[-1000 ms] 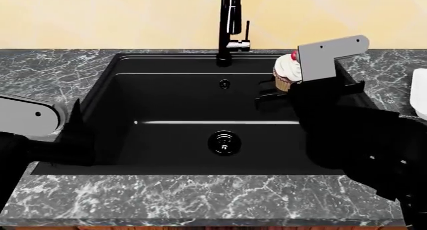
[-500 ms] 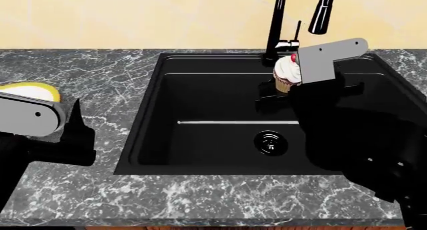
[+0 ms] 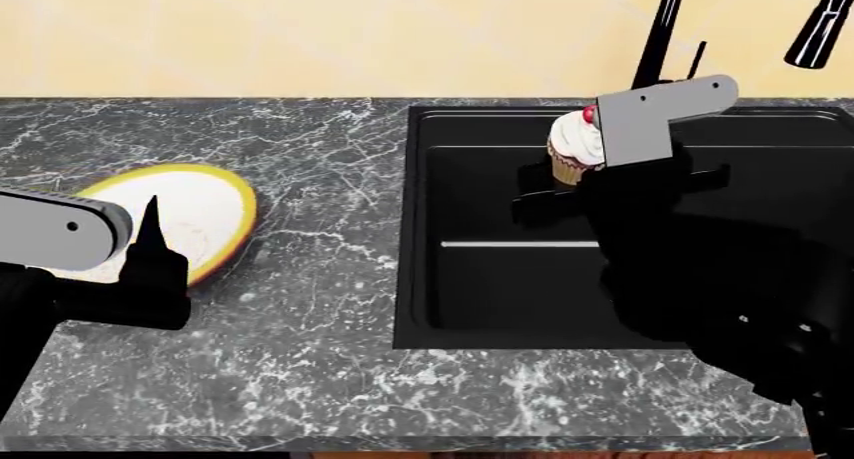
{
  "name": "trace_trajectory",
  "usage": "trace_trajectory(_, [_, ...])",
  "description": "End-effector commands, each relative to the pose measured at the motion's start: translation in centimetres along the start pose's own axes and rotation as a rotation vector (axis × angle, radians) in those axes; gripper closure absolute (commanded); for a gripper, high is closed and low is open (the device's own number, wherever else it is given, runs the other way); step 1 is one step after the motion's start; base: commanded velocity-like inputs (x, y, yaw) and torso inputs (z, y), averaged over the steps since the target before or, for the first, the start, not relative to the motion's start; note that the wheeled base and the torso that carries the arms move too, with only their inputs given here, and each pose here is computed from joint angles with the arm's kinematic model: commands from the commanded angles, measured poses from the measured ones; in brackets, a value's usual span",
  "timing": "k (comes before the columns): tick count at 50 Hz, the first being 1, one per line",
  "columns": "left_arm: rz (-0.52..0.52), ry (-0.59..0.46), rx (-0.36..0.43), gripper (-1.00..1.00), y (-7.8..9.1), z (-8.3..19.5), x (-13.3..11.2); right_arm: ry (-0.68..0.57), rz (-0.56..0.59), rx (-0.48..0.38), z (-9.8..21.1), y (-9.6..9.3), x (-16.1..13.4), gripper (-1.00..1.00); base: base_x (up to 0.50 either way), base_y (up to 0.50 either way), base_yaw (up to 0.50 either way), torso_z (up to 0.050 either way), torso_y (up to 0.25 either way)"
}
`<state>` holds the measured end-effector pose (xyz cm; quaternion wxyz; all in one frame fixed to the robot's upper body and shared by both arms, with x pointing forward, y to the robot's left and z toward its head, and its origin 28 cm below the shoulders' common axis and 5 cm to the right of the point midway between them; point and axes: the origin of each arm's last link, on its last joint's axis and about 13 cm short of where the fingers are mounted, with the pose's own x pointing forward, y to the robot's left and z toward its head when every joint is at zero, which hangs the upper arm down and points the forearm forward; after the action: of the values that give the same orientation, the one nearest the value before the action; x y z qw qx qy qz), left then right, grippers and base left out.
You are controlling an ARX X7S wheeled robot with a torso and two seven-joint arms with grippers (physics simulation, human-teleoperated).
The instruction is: Move the fresh-baked cupcake off the tray onto the counter, and place the bowl used for mixing into the sink.
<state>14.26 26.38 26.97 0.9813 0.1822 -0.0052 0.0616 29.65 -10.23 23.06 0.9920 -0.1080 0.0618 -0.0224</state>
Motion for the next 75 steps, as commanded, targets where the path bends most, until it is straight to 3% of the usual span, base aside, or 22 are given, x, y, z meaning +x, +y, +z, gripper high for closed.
trace_trajectory(1, [-0.001, 0.0, -0.001, -1.0, 0.0, -0.1, 0.1, -0.012, -0.002, -0.015, 0.1, -0.1, 0.0, 1.0, 0.0, 0.5, 0.0, 0.0, 0.0])
trace_trajectory(14, [-0.003, 0.002, -0.003, -1.0, -0.1, -0.2, 0.1, -0.009, -0.005, -0.015, -0.1, -0.2, 0.0, 1.0, 0.0, 0.45, 0.0, 0.0, 0.0])
trace_trajectory(26, [0.001, -0.001, -0.004, -1.0, 0.0, -0.1, 0.0, -0.021, 0.014, -0.009, 0.2, -0.1, -0.6, 1.0, 0.0, 0.05, 0.0, 0.0, 0.0])
trace_trajectory(40, [0.0, -0.001, -0.004, -1.0, 0.0, 0.0, 0.0, -0.074, 0.351, -0.043, 0.9, 2.5, -6.0, 1.0, 0.0, 0.0, 0.0, 0.0, 0.0])
trace_trajectory(51, [0.008, -0.004, -0.012, -1.0, 0.2, -0.3, -0.3, -0.091, 0.474, -0.087, 0.6, 5.1, -8.8, 1.0, 0.0, 0.0, 0.0, 0.0, 0.0])
trace_trajectory(60, [0.006, -0.007, -0.009, -1.0, 0.1, -0.1, -0.2, -0.057, 0.473, -0.026, -0.4, 6.5, -7.8, 1.0, 0.0, 0.0, 0.0, 0.0, 0.0])
trace_trajectory(66, [0.004, -0.009, -0.011, -1.0, 0.0, 0.0, -0.1, -0.037, 0.411, 0.039, -0.7, 7.0, -6.5, 1.0, 0.0, 0.0, 0.0, 0.0, 0.0])
trace_trajectory(75, [-0.008, -0.006, -0.012, -1.0, -0.2, -0.2, 0.4, -0.01, 0.406, 0.004, -1.9, 8.4, -6.8, 1.0, 0.0, 0.0, 0.0, 0.0, 0.001])
